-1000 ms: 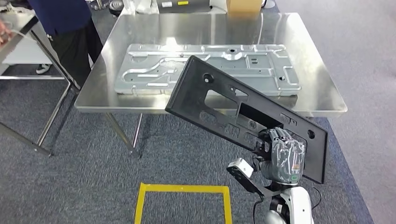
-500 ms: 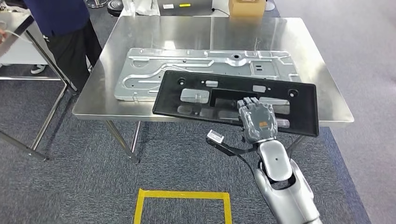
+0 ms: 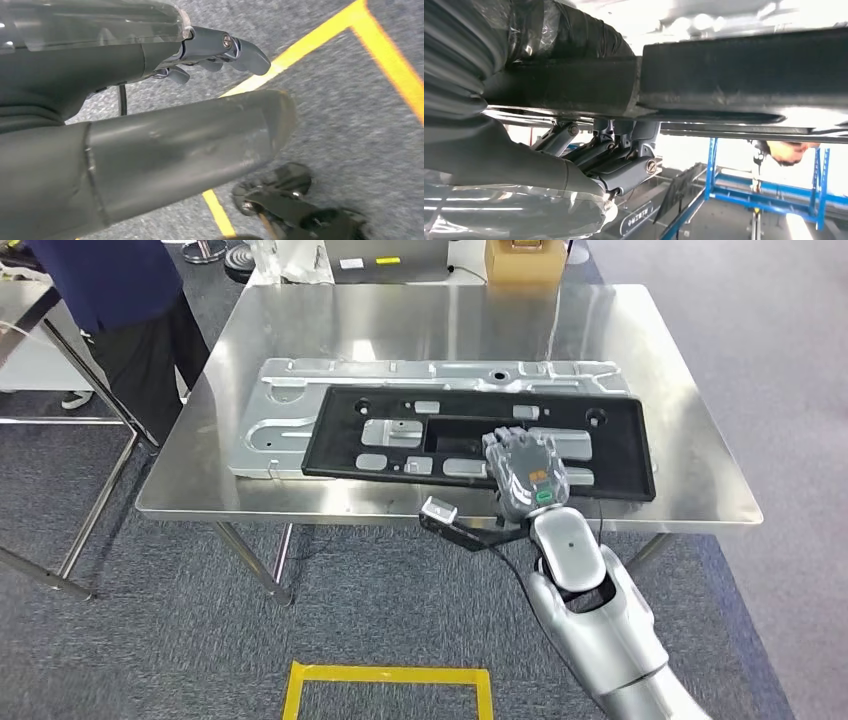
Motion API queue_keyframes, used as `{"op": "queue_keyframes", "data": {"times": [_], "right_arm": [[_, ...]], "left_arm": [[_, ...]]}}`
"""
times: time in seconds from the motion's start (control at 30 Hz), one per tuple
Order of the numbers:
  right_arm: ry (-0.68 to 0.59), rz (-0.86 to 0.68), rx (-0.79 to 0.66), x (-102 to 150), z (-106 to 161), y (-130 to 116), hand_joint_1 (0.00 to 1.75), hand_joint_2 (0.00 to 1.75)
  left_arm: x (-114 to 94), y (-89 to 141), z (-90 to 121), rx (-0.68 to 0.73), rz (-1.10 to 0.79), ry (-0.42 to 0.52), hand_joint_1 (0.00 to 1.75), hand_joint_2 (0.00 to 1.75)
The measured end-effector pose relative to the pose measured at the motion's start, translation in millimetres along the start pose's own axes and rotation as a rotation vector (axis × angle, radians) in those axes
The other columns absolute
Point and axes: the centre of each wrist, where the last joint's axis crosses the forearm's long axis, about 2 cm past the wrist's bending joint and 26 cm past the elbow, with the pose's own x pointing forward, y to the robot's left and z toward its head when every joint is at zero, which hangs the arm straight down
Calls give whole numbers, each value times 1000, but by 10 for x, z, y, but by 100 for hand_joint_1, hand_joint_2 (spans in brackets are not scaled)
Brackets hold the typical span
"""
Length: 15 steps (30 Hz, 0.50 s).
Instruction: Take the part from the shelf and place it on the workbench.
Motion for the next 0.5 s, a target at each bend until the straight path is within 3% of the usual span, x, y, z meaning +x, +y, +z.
{"op": "queue_keyframes", "data": {"times": [0.5], "right_arm": [[-28, 42, 23, 79, -118, -2, 175, 175]], "left_arm": [[-9, 3, 2, -4, -4, 5, 0, 0]]}}
